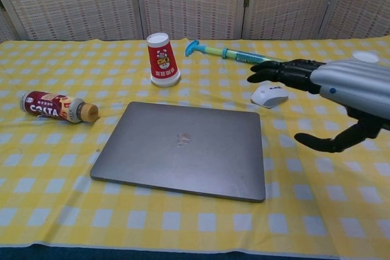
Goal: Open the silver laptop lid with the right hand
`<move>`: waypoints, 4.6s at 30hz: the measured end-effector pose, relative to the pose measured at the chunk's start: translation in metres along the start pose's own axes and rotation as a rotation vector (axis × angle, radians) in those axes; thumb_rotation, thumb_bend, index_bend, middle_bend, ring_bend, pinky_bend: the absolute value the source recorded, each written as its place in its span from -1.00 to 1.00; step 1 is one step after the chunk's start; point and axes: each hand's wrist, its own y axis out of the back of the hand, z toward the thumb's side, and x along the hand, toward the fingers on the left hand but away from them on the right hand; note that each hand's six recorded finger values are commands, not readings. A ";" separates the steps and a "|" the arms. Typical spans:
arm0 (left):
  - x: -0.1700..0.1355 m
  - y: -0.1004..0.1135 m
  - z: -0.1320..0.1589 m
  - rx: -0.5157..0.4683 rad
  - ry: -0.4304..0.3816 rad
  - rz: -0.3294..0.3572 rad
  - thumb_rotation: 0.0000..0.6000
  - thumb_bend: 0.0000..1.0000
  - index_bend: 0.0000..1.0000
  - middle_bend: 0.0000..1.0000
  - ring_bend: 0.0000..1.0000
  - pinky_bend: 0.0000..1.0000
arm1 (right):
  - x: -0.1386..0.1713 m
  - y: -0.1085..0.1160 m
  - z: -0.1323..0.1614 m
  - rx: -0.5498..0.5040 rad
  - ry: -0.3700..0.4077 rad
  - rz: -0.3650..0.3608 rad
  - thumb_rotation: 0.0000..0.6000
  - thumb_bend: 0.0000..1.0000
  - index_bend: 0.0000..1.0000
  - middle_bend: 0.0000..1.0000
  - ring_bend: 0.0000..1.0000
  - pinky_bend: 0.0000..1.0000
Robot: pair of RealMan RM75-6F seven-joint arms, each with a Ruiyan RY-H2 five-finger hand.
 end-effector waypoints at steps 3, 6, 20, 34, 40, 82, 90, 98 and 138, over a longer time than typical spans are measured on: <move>0.001 -0.002 0.003 0.002 -0.014 0.000 1.00 -0.74 -1.00 -1.00 -1.00 -1.00 | -0.022 -0.014 0.021 -0.019 0.055 0.044 1.00 -0.10 -1.00 -1.00 -0.95 -1.00; 0.003 -0.003 0.006 0.000 -0.026 0.000 1.00 -0.73 -1.00 -1.00 -1.00 -1.00 | -0.042 -0.027 0.041 -0.035 0.098 0.073 1.00 -0.10 -1.00 -1.00 -0.96 -1.00; 0.006 -0.007 0.014 -0.020 -0.064 -0.002 1.00 -0.73 -1.00 -1.00 -1.00 -1.00 | -0.109 -0.059 0.084 -0.025 0.157 0.135 1.00 -0.10 -1.00 -1.00 -1.00 -1.00; 0.006 -0.010 0.012 -0.027 -0.056 -0.014 1.00 -0.73 -1.00 -1.00 -1.00 -1.00 | -0.138 -0.078 0.100 0.025 0.159 0.148 1.00 -0.10 -1.00 -1.00 -1.00 -1.00; 0.007 -0.012 0.013 -0.029 -0.060 -0.023 1.00 -0.73 -1.00 -1.00 -1.00 -1.00 | -0.141 -0.085 0.104 0.060 0.167 0.156 1.00 -0.10 -1.00 -1.00 -1.00 -1.00; 0.008 -0.016 0.008 -0.037 -0.051 -0.031 1.00 -0.73 -1.00 -1.00 -1.00 -1.00 | -0.158 -0.093 0.102 0.123 0.153 0.148 1.00 -0.10 -1.00 -1.00 -1.00 -1.00; 0.008 -0.017 0.007 -0.038 -0.048 -0.034 1.00 -0.73 -1.00 -1.00 -1.00 -1.00 | -0.160 -0.092 0.095 0.134 0.134 0.148 1.00 -0.10 -1.00 -1.00 -1.00 -1.00; 0.008 -0.019 0.006 -0.039 -0.046 -0.036 1.00 -0.74 -1.00 -1.00 -1.00 -1.00 | -0.162 -0.092 0.092 0.144 0.123 0.144 1.00 -0.02 -1.00 -1.00 -1.00 -1.00; 0.029 -0.086 0.095 -0.110 -0.515 -0.291 1.00 0.46 -0.76 -0.63 -0.75 -1.00 | -0.173 -0.040 0.079 0.279 0.073 0.022 1.00 0.21 -1.00 -1.00 -1.00 -1.00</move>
